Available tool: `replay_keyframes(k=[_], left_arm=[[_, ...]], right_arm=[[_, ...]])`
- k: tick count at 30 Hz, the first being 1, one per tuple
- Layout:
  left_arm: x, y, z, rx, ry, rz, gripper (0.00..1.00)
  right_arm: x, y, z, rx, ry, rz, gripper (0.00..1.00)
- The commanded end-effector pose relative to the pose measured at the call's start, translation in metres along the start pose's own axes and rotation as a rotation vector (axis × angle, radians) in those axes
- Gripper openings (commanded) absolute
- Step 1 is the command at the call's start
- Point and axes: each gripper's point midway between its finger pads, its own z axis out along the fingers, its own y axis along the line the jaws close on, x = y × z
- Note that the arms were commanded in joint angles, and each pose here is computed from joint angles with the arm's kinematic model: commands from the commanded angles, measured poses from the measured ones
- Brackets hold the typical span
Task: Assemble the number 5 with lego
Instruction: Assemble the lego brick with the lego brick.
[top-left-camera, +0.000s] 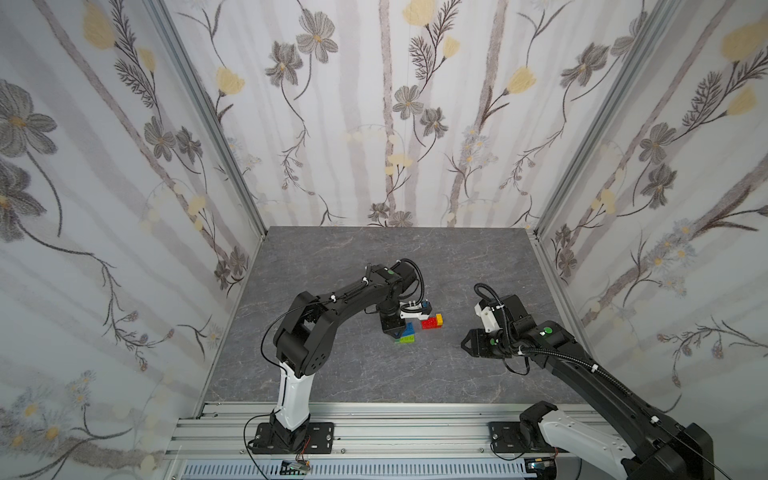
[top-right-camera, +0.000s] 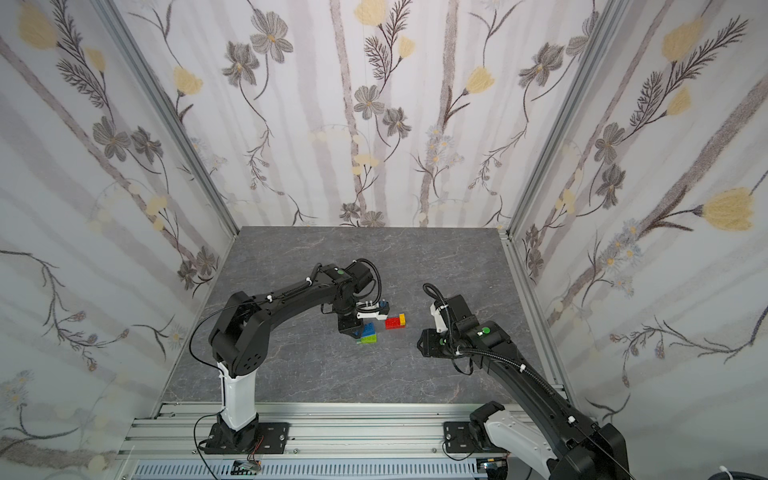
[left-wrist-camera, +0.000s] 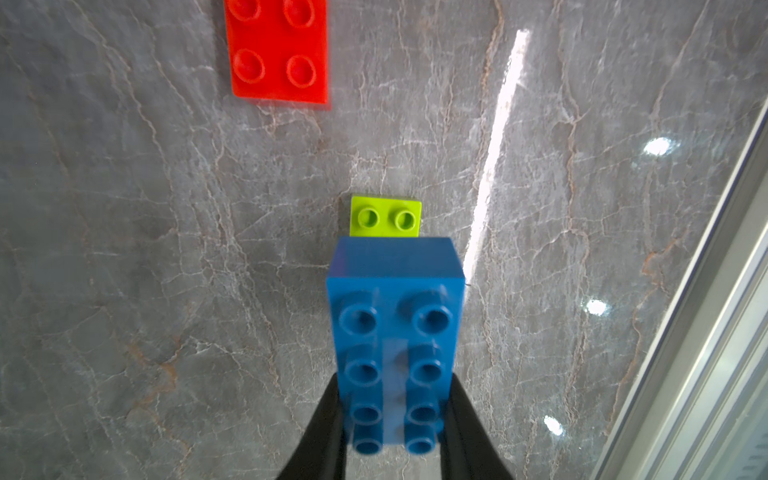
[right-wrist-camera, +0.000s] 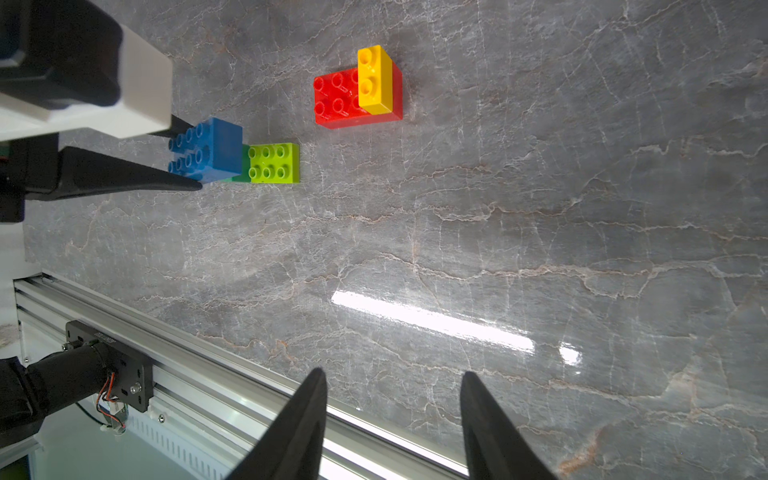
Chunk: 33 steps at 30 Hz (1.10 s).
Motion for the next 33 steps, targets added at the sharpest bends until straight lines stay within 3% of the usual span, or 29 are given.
replay_keyframes(k=[1, 25, 33], left_arm=[[0.006, -0.002, 0.002, 0.011, 0.038, 0.009, 0.08], [0.004, 0.000, 0.018, -0.001, 0.090, 0.008, 0.08], [0.008, 0.000, 0.024, -0.014, 0.132, 0.015, 0.04]], right_arm=[[0.000, -0.002, 0.000, 0.009, -0.002, 0.015, 0.52], [0.004, -0.005, 0.001, 0.010, 0.003, 0.023, 0.52], [0.003, -0.005, -0.001, 0.007, -0.003, 0.024, 0.52]])
